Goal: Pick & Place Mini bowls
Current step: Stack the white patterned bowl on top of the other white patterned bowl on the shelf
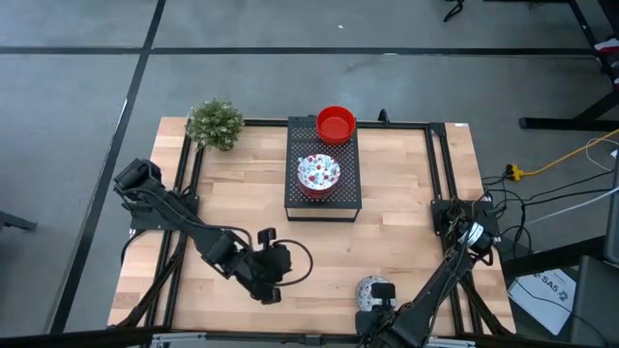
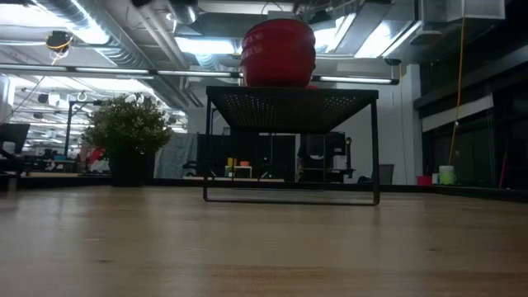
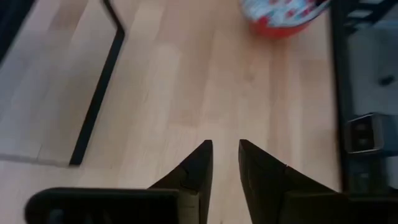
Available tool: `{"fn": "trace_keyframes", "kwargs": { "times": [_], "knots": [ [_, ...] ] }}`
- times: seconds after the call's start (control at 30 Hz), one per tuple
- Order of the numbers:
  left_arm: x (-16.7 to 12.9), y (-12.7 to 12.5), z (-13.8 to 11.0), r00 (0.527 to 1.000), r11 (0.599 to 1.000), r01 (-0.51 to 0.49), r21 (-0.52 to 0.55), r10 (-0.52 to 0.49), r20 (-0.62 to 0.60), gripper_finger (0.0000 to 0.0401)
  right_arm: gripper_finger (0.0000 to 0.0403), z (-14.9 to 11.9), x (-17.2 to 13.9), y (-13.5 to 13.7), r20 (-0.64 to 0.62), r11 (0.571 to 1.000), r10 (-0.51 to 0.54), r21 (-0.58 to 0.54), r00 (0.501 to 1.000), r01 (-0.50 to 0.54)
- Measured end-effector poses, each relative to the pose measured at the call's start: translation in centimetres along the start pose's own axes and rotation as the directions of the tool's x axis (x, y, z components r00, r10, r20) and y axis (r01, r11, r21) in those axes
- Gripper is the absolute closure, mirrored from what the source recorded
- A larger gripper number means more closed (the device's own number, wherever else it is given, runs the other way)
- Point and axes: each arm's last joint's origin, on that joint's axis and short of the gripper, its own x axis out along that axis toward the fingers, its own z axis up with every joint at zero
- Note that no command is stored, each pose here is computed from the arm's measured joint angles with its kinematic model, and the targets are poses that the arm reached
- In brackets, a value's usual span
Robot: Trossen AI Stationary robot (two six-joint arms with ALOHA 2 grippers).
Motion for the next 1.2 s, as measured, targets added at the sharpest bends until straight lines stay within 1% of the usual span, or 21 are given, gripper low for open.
{"fn": "trace_keyframes", "kwargs": {
  "times": [0.13, 0.2, 0.3, 0.4, 0.47, 0.53, 0.63, 0.77, 0.93, 1.07, 1.2],
  "knots": [
    [-1.7, 0.0, 0.4, 0.998, 0.996, 0.061, 0.057, -0.063, 0.028, 0.0350, 0.0386, 0.2, 0.0, -0.4, -0.012, 1.000, -0.013, -0.015, 1.000, 0.013],
    [-2.6, 0.2, 0.7, 0.995, 0.994, 0.083, 0.064, -0.086, 0.047, 0.0361, 0.0391, 0.4, 0.0, -0.7, -0.022, 0.999, -0.016, -0.028, 1.000, 0.016],
    [-3.6, 0.5, 1.0, 0.993, 0.995, 0.081, 0.061, -0.086, 0.080, 0.0376, 0.0391, 0.9, -0.1, -1.3, -0.021, 0.999, -0.015, -0.035, 1.000, 0.014],
    [-4.4, 0.8, 0.8, 0.986, 0.996, 0.075, 0.050, -0.082, 0.148, 0.0392, 0.0391, 1.5, -0.4, -1.9, -0.016, 0.999, -0.012, -0.031, 1.000, 0.012],
    [-4.8, 1.1, 0.2, 0.972, 0.995, 0.101, 0.022, -0.103, 0.210, 0.0398, 0.0391, 1.8, -0.8, -2.4, -0.011, 1.000, -0.010, -0.029, 1.000, 0.010],
    [-5.1, 1.7, -0.8, 0.954, 0.989, 0.148, -0.002, -0.142, 0.263, 0.0399, 0.0391, 2.0, -1.6, -3.1, 0.003, 1.000, -0.001, -0.021, 1.000, 0.001],
    [-5.6, 3.1, -2.4, 0.922, 0.974, 0.218, -0.053, -0.188, 0.338, 0.0399, 0.0391, 2.4, -3.2, -4.3, 0.053, 1.000, -0.010, 0.001, 0.999, 0.010],
    [-6.4, 5.3, -4.2, 0.886, 0.956, 0.277, -0.092, -0.217, 0.409, 0.0399, 0.0391, 3.1, -5.4, -6.2, 0.129, 0.999, -0.014, 0.047, 0.992, 0.008],
    [-7.8, 7.6, -5.7, 0.867, 0.959, 0.276, -0.070, -0.217, 0.449, 0.0399, 0.0391, 3.9, -7.8, -8.9, 0.205, 0.995, -0.017, 0.096, 0.979, -0.003],
    [-8.7, 9.2, -6.7, 0.859, 0.967, 0.254, -0.019, -0.217, 0.465, 0.0399, 0.0391, 4.7, -9.4, -11.3, 0.259, 0.991, -0.027, 0.134, 0.965, -0.008],
    [-8.5, 10.6, -8.2, 0.861, 0.971, 0.237, 0.004, -0.213, 0.463, 0.0399, 0.0391, 5.4, -10.9, -13.8, 0.319, 0.985, -0.037, 0.174, 0.947, -0.020]
  ]
}}
